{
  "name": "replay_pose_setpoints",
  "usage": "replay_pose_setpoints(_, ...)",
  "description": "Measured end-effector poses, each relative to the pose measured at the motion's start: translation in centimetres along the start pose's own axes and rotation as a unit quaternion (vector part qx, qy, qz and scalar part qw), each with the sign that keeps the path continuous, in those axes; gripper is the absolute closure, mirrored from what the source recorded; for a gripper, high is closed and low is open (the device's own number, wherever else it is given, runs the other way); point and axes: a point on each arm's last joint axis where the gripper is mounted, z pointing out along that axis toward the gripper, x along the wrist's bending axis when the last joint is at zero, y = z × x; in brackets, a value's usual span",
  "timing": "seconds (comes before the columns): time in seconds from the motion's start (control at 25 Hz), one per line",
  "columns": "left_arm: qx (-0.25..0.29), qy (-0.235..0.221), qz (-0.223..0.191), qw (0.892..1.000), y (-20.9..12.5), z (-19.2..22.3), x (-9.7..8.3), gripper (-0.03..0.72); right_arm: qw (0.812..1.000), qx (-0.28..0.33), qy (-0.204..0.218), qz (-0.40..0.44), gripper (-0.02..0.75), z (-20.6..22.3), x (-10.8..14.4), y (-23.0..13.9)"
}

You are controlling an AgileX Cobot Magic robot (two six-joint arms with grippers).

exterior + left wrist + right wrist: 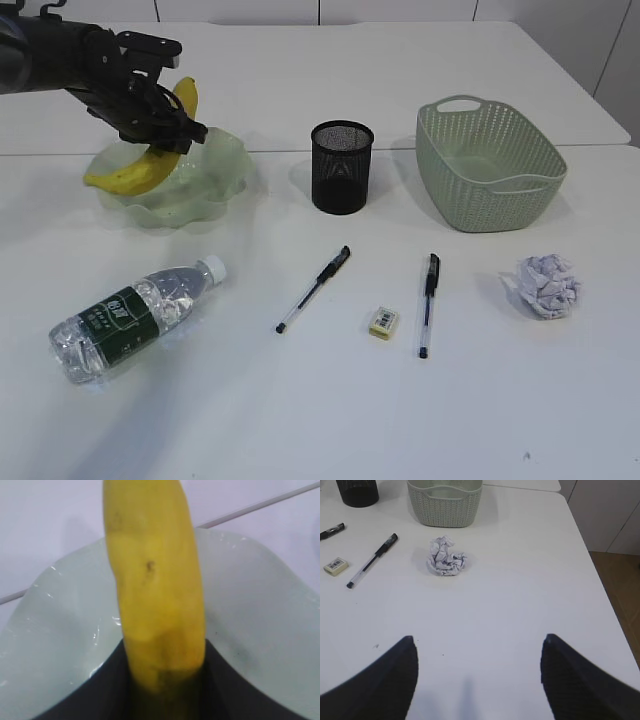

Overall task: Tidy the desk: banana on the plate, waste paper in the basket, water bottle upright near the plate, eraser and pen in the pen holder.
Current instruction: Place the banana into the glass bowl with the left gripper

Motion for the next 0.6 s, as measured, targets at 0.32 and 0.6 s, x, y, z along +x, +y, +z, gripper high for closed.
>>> replay_pose_setpoints(0.32,0.000,0.000,0.000,1.000,0.00,0.00,0.00,0.450,1.000,0.000,0.000,0.000,0.171,0.00,0.00,0.00)
replay_pose_setpoints(0.6,0.000,0.000,0.000,1.000,0.00,0.00,0.00,0.429,1.000,0.000,0.000,0.000,0.171,0.00,0.00,0.00)
